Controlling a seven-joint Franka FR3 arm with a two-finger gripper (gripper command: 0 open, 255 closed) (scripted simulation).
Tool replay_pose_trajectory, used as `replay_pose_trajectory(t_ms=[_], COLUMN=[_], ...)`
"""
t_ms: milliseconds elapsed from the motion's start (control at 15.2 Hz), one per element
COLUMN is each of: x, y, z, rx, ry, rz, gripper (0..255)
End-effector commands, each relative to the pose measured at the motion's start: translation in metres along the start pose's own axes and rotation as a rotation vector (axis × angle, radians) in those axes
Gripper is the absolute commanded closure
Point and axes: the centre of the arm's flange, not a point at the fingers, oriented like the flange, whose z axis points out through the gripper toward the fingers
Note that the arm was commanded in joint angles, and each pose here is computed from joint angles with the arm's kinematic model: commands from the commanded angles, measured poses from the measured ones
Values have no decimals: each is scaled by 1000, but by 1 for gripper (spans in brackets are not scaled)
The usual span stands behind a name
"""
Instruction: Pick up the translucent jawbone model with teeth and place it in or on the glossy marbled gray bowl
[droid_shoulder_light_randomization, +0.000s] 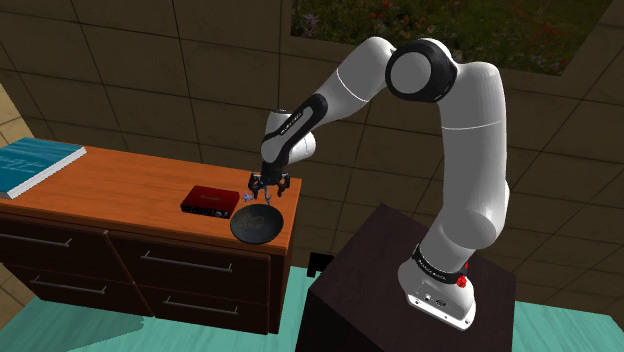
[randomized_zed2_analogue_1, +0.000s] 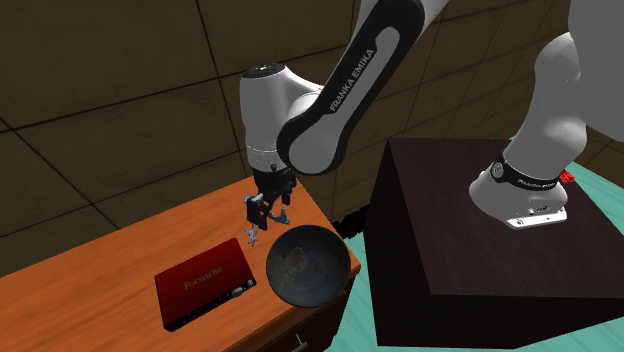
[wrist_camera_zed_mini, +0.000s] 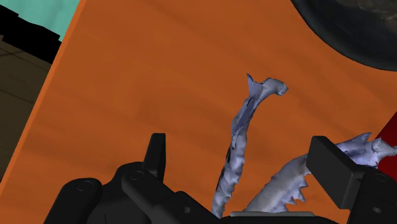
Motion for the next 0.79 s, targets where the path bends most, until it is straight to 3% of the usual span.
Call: replay_pose_trajectory(t_ms=[0, 726], x=[0, -1], y=[0, -2], z=[0, -10], rx=[0, 0], ry=[0, 0], rz=[0, 0], gripper=[255, 255])
